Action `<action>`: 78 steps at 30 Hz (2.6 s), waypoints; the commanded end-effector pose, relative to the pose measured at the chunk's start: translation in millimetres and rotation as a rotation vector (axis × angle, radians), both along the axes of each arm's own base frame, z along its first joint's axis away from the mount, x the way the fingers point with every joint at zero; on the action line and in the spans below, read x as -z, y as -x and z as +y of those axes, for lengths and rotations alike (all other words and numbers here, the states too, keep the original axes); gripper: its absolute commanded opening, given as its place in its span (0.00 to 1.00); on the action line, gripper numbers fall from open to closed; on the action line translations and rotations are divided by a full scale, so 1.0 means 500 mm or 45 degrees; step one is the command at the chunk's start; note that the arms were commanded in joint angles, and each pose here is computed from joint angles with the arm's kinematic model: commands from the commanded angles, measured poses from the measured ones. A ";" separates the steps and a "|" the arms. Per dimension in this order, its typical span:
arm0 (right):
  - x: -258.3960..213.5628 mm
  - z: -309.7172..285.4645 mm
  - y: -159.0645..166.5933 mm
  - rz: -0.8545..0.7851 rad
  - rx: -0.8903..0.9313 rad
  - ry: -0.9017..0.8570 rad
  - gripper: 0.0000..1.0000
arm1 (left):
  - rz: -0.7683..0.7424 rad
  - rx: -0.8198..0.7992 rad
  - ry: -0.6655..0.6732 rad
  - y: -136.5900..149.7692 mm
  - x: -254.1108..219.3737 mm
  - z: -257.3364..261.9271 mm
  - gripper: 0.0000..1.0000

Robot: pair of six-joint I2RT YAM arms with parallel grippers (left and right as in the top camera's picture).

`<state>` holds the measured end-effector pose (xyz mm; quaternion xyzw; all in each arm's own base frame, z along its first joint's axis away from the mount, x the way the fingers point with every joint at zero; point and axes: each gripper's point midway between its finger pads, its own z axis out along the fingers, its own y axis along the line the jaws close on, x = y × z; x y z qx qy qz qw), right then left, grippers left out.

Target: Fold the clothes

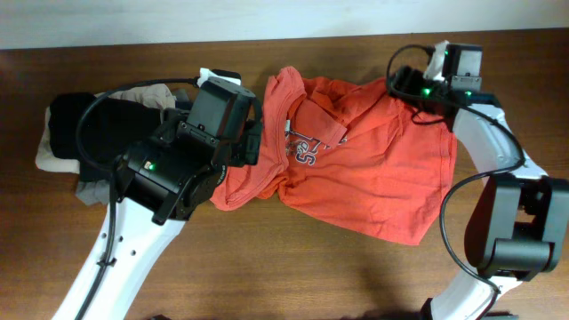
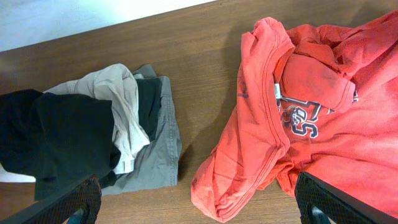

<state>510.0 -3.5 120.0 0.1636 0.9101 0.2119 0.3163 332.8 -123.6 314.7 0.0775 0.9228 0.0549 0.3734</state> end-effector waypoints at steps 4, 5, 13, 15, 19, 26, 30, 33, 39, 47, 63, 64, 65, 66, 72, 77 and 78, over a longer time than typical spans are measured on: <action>0.017 0.028 0.113 0.299 -0.059 -0.124 0.69 | 0.072 0.210 -0.006 -0.018 0.032 -0.053 0.98; 0.027 0.033 0.134 0.360 -0.068 -0.129 0.66 | 0.102 0.317 0.000 -0.022 0.046 -0.081 0.95; 0.091 0.036 0.309 0.858 -0.041 -0.038 0.36 | 0.291 0.826 -0.022 -0.080 0.207 -0.228 0.68; 0.105 0.040 0.333 0.916 -0.047 -0.014 0.34 | 0.312 0.827 -0.029 -0.109 0.254 -0.245 0.62; 0.134 0.059 0.363 0.971 -0.079 0.001 0.29 | 0.321 0.914 -0.098 -0.156 0.338 -0.274 0.51; 0.178 0.073 0.396 1.019 -0.086 0.001 0.24 | 0.349 1.037 -0.088 -0.184 0.439 -0.319 0.58; 0.195 0.072 0.404 1.028 -0.064 -0.002 0.24 | 0.293 1.053 -0.059 -0.209 0.458 -0.343 0.94; 0.203 0.073 0.412 1.040 -0.062 -0.003 0.23 | 0.275 1.054 -0.055 -0.229 0.491 -0.354 0.99; 0.205 0.073 0.413 1.038 -0.063 -0.004 0.24 | 0.261 1.039 -0.073 -0.254 0.547 -0.362 0.95; 0.205 0.073 0.413 1.039 -0.063 -0.003 0.23 | 0.209 1.000 -0.103 -0.287 0.584 -0.366 0.63; 0.209 0.050 0.430 1.083 -0.043 0.085 0.21 | -0.134 0.256 -0.036 -0.493 0.431 -0.210 0.00; 0.209 0.050 0.431 1.086 -0.043 0.085 0.21 | -0.150 0.199 -0.001 -0.506 0.421 -0.191 0.00; 0.209 0.050 0.431 1.087 -0.043 0.085 0.21 | -0.161 0.151 0.032 -0.517 0.414 -0.173 0.00; 0.209 0.050 0.431 1.087 -0.043 0.085 0.21 | -0.173 0.100 0.065 -0.527 0.410 -0.151 0.00; 0.209 0.049 0.433 1.092 -0.042 0.089 0.21 | -0.175 -0.068 0.126 -0.559 0.411 -0.041 0.06; 0.211 0.040 0.434 1.094 -0.032 0.123 0.21 | -0.148 -0.063 0.052 -0.563 0.414 0.010 0.64; 0.212 0.036 0.434 1.095 -0.029 0.135 0.21 | -0.127 -0.045 0.022 -0.559 0.413 0.016 0.79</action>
